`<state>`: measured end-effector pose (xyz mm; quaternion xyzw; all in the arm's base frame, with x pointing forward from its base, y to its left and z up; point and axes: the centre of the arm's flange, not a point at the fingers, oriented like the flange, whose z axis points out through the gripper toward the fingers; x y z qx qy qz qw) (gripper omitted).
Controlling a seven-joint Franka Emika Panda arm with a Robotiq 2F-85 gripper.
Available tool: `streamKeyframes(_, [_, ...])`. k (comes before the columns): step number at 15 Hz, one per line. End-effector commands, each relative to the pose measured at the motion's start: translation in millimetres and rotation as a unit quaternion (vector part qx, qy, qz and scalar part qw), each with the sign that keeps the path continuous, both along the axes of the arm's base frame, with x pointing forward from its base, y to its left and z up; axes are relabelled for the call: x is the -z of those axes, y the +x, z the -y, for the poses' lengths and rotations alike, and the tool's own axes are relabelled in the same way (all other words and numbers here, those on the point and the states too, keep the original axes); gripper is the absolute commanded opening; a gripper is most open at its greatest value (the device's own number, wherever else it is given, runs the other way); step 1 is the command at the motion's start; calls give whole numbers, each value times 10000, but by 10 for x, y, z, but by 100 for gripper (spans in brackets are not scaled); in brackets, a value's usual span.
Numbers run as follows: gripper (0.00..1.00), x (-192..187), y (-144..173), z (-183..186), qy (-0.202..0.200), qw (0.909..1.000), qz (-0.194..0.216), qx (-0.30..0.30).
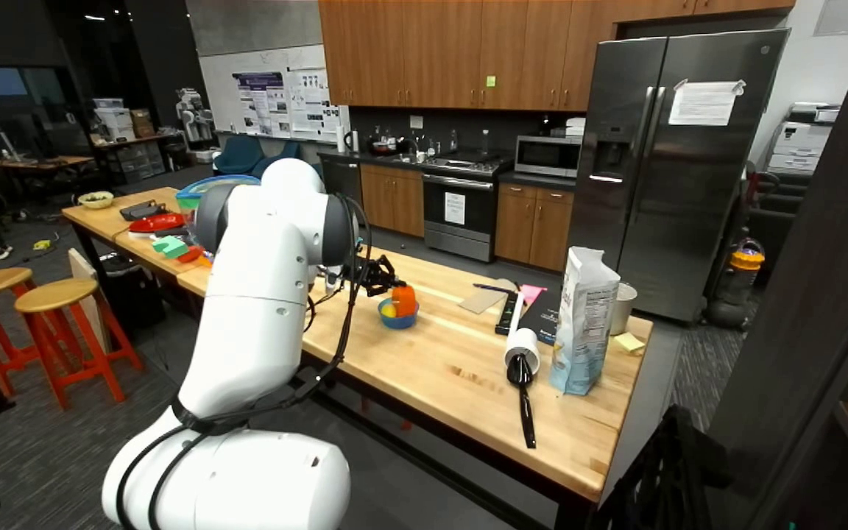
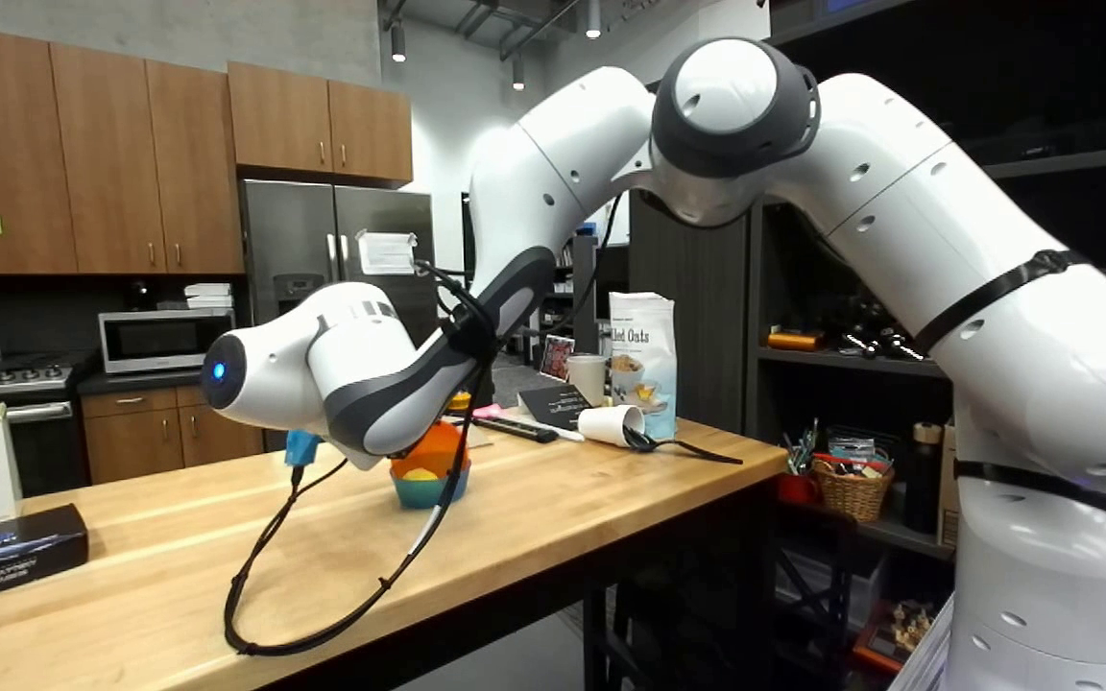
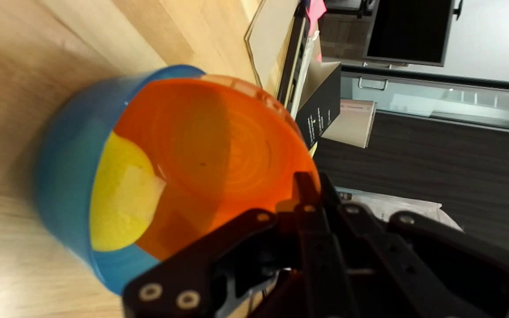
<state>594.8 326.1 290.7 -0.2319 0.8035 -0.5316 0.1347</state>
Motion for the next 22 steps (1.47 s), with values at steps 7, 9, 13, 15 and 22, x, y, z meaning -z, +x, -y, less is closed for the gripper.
streamKeyframes(7, [1,-97,75,330,1196,9920,-411,48])
streamKeyframes(9, [1,-197,157,228,917,9955,-224,106])
streamKeyframes(13, [1,-167,182,259,1103,9935,-273,40])
streamKeyframes(15, [1,-120,185,248,1315,9908,-318,-9])
streamKeyframes(22, [1,-151,269,298,2192,9749,-264,-276])
